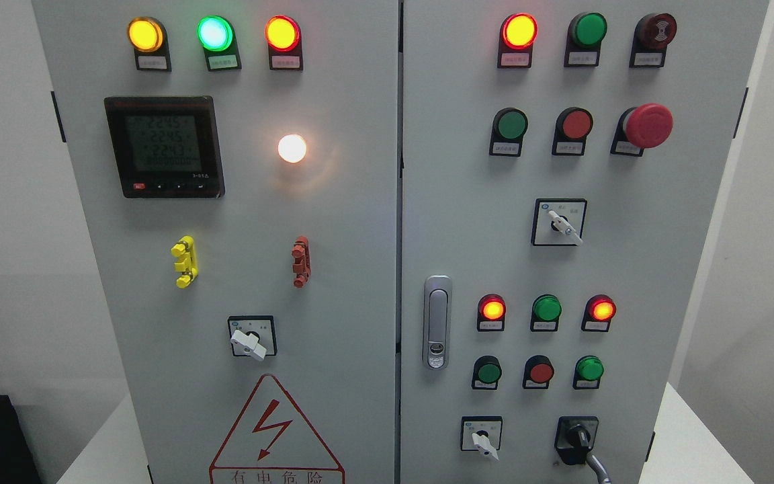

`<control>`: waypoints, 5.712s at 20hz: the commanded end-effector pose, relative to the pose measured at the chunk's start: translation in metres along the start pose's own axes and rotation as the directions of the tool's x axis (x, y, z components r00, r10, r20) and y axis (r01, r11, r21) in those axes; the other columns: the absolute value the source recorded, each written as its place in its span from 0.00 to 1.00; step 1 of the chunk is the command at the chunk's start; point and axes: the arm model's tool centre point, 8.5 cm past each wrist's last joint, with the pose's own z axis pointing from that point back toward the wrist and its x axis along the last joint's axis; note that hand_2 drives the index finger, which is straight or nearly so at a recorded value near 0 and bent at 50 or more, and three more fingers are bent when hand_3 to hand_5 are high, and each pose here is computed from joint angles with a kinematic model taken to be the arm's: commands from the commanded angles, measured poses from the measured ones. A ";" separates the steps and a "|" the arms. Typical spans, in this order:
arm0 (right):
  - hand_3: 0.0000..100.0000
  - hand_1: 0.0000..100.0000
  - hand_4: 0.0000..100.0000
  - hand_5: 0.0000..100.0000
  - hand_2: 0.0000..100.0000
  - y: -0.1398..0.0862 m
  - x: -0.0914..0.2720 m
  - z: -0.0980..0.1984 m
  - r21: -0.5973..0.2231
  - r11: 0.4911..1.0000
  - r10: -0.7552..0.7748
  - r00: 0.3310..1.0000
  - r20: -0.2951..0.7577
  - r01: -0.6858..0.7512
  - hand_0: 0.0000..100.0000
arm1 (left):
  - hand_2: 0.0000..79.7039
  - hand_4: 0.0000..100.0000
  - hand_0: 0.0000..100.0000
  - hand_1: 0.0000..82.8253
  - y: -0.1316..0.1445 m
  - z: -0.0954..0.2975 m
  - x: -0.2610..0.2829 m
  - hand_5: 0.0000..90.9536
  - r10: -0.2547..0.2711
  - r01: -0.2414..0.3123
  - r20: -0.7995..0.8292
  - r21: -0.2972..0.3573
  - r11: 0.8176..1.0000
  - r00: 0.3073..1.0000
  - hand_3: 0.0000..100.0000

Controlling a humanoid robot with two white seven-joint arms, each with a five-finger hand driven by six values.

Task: Trip black knob to open circuit
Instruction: 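Raise the right hand up to the black rotary knob, then grip the black knob with the right hand and twist it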

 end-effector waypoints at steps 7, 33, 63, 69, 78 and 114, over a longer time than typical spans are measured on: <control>1.00 0.00 1.00 1.00 0.00 0.006 0.010 -0.002 0.012 1.000 -0.014 0.999 0.035 0.013 0.00 | 0.00 0.00 0.12 0.47 0.000 0.000 0.002 0.00 0.005 -0.005 0.004 0.000 1.000 1.000 0.00; 1.00 0.00 1.00 1.00 0.00 0.019 0.008 -0.002 0.043 0.999 -0.025 0.999 0.028 0.024 0.00 | 0.00 0.00 0.12 0.47 0.000 0.000 0.002 0.00 0.005 -0.005 0.006 0.000 1.000 1.000 0.00; 1.00 0.00 1.00 1.00 0.00 0.031 0.011 -0.003 0.066 0.997 -0.049 0.998 0.035 0.046 0.00 | 0.00 0.00 0.12 0.47 0.000 0.000 0.002 0.00 0.003 -0.003 0.004 0.000 1.000 1.000 0.00; 1.00 0.00 1.00 1.00 0.00 0.034 0.012 -0.003 0.072 0.996 -0.061 0.997 0.037 0.058 0.00 | 0.00 0.00 0.12 0.47 0.000 0.000 0.002 0.00 0.003 -0.003 0.006 0.000 1.000 1.000 0.00; 1.00 0.00 1.00 1.00 0.01 0.036 0.013 -0.004 0.074 0.995 -0.070 0.997 0.041 0.067 0.00 | 0.00 0.00 0.12 0.47 0.000 0.000 0.002 0.00 0.005 -0.005 0.006 0.000 1.000 1.000 0.00; 1.00 0.00 1.00 1.00 0.03 0.039 0.017 -0.006 0.085 0.993 -0.082 0.995 0.054 0.077 0.00 | 0.00 0.00 0.12 0.47 0.000 0.000 0.002 0.00 0.005 -0.005 0.006 0.000 1.000 1.000 0.00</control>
